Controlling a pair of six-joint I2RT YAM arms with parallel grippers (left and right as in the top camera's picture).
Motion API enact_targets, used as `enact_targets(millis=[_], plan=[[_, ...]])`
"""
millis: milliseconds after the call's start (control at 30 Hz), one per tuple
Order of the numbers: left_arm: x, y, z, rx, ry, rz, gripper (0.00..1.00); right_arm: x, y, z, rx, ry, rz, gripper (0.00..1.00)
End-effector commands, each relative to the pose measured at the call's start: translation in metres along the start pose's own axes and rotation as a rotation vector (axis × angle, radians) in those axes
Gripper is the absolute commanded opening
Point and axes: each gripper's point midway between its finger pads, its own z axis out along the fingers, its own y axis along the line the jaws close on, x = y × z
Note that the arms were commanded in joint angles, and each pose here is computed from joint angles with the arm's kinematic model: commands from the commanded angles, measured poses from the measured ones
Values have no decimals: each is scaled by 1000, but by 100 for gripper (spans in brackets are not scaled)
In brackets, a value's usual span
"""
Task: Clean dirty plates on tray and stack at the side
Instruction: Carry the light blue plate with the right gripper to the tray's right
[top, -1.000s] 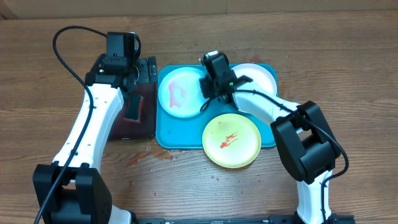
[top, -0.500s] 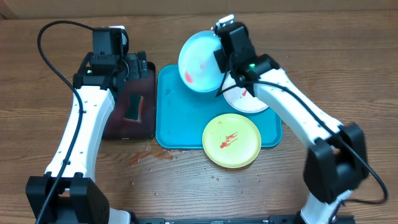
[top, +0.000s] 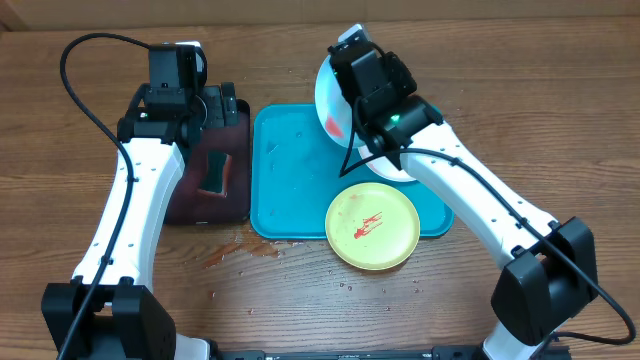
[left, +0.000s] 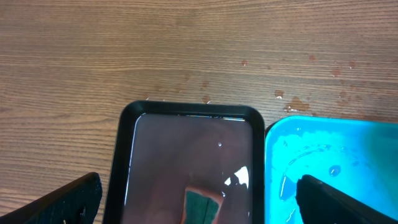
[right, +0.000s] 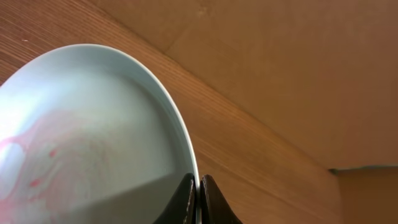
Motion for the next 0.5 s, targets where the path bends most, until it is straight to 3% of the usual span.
enact_targets(millis=[0, 467], plan=[[-17, 2, -13, -5, -54, 9, 100, -14, -14, -15, 93, -25, -55, 4], [-26, 2, -14, -2, -91, 3, 100, -36, -5, -35, 179, -78, -216, 4]])
